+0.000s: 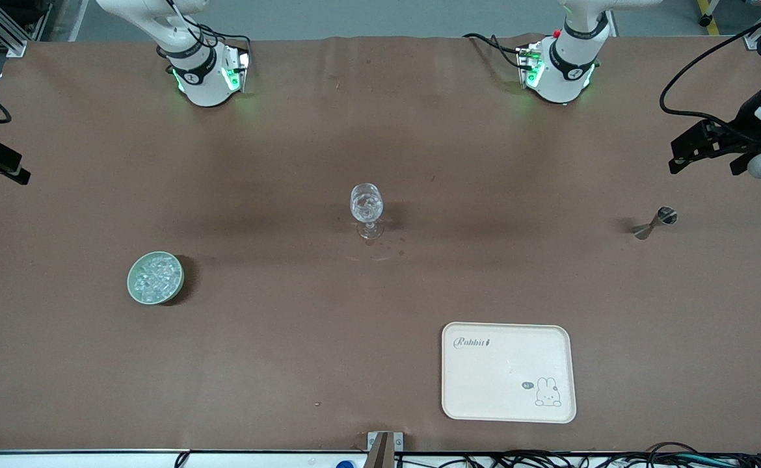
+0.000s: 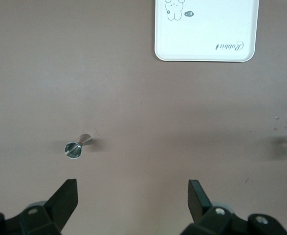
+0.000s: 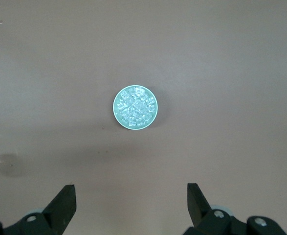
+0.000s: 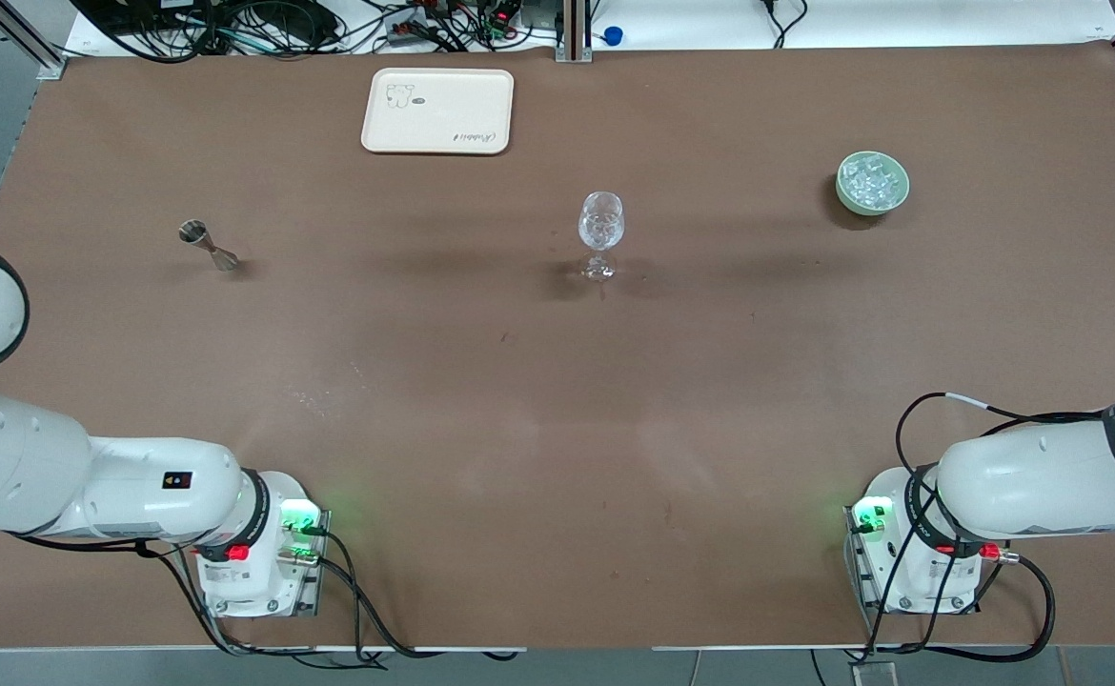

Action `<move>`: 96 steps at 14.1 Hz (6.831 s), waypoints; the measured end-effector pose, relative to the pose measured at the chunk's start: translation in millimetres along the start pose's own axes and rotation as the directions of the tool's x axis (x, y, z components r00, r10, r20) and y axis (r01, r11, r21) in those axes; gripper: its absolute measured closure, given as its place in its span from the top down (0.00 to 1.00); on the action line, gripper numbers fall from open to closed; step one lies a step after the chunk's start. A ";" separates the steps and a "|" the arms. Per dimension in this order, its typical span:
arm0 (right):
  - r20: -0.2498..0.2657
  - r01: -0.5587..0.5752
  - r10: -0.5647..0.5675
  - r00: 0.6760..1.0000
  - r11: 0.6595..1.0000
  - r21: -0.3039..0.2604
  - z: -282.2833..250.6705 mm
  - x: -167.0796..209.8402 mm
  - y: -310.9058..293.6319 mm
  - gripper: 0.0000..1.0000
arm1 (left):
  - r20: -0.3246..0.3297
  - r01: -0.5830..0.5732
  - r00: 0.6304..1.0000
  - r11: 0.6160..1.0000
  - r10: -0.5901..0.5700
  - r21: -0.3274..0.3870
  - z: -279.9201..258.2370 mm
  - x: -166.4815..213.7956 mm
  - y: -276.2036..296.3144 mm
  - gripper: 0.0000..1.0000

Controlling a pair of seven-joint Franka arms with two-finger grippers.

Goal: Pour wine and add ice with both arms

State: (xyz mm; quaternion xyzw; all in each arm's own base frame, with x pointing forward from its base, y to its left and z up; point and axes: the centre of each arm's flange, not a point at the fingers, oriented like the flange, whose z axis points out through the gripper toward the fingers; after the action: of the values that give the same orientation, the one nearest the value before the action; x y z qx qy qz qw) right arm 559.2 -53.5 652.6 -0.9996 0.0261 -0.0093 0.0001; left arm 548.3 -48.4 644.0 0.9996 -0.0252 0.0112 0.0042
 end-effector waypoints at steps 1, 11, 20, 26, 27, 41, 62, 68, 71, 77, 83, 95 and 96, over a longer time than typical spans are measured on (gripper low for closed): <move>0.000 -0.001 0.001 1.000 1.000 0.000 0.0 0.0 0.4 1.00 | 0.001 0.000 1.000 1.000 0.000 0.000 0.3 0.0 0.3 1.00; 0.000 -0.004 0.004 1.000 1.000 0.000 0.0 -0.1 2.7 1.00 | 0.035 0.336 0.941 0.942 -0.336 0.010 10.6 -1.5 -63.1 1.00; 0.000 -0.005 0.005 1.000 1.000 0.000 0.0 -0.1 3.4 1.00 | 0.256 0.857 0.506 0.515 -0.824 -0.036 111.6 -6.1 -263.5 1.00; -0.021 -0.005 0.005 1.000 1.000 0.000 -1.1 2.4 3.7 1.00 | 0.444 0.985 0.168 0.169 -0.880 -0.037 236.5 -24.7 -371.6 1.00; -0.020 -0.005 0.005 1.000 1.000 0.000 -0.4 2.7 3.5 1.00 | 0.466 0.989 0.139 0.145 -0.874 -0.023 260.6 -24.2 -377.2 1.00; 0.000 -0.004 0.004 1.000 1.000 0.001 10.3 4.8 2.7 1.00 | 0.800 0.999 0.036 0.025 -0.599 -0.027 467.3 -63.4 -382.6 1.00; 0.020 0.060 -0.060 0.998 0.998 -0.019 352.0 35.0 -34.9 0.90 | 0.920 0.996 -0.052 -0.084 -0.388 0.021 525.3 -96.8 -357.7 0.65; 0.018 0.061 -0.061 0.998 0.998 -0.027 396.1 36.5 -34.2 0.64 | 0.934 0.994 -0.053 -0.111 -0.352 0.014 524.4 -97.0 -355.4 0.21; 0.012 0.061 -0.061 0.998 0.998 -0.029 408.0 32.6 -33.6 0.62 | 0.945 0.993 -0.056 -0.115 -0.323 0.019 516.3 -93.2 -352.4 0.21; 0.003 0.047 -0.047 0.999 0.998 -0.033 425.8 32.3 -33.5 0.62 | 0.981 0.999 0.020 -0.041 -0.191 -0.029 460.2 -65.5 -319.6 0.21; 0.004 0.045 -0.045 0.999 0.998 -0.034 433.7 31.5 -33.4 0.48 | 0.999 0.997 0.019 0.070 -0.037 -0.017 438.2 -31.5 -233.6 0.21; 0.037 0.015 -0.014 0.999 0.999 -0.032 415.4 45.1 -37.9 0.02 | 0.972 0.997 -0.039 0.056 -0.231 0.054 362.9 -25.3 -1.1 0.21; 0.051 0.009 -0.008 0.999 0.999 -0.032 409.2 49.1 -38.9 0.01 | 0.964 0.996 -0.049 0.056 -0.263 0.065 355.7 -23.0 22.2 0.21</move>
State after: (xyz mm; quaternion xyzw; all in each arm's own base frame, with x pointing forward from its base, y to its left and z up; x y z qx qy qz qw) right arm 617.8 -17.3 244.5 -0.9995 0.0220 0.0168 -0.0153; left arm 532.0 -72.6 288.1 0.5799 0.5387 -0.4657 0.3959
